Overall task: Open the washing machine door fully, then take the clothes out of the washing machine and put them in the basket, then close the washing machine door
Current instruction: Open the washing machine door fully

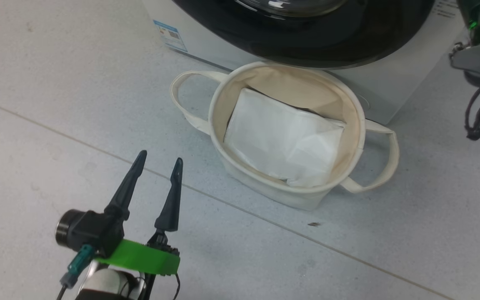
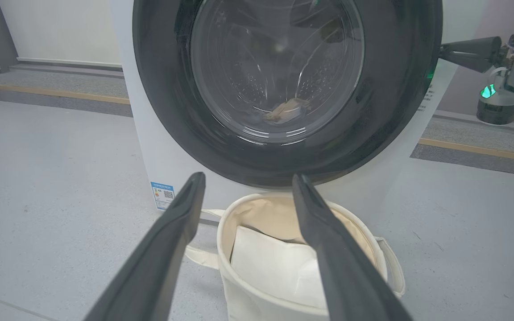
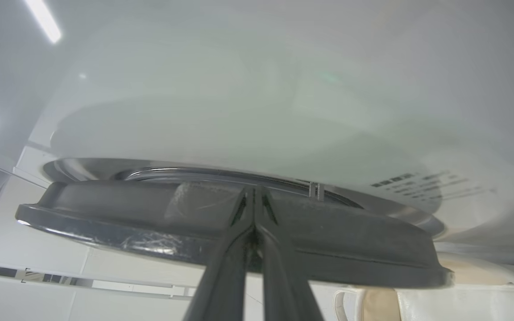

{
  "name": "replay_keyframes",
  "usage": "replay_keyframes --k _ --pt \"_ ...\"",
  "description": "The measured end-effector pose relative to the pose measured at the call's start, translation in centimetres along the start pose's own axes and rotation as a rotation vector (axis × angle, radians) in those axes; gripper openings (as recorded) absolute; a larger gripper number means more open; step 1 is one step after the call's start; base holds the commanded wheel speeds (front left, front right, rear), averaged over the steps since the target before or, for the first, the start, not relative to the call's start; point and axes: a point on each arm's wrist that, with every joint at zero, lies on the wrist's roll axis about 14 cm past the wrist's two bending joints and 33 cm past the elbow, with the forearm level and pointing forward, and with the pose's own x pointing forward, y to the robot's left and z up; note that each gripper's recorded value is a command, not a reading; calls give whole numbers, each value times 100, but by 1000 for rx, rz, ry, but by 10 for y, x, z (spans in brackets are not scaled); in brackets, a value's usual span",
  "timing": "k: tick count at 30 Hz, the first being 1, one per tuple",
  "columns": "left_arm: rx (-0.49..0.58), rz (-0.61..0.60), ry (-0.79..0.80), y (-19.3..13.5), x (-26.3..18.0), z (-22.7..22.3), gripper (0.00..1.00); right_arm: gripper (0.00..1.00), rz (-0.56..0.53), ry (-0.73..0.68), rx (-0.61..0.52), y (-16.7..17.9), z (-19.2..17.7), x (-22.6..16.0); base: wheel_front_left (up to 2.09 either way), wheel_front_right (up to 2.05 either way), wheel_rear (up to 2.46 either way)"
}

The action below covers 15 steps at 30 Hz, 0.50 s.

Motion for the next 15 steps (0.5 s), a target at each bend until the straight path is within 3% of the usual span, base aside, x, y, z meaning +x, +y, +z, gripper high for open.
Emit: replay_keyframes --k 15 --pt "27 29 -4 16 -16 5 100 0 -56 63 -3 3 -13 5 0 0 0"
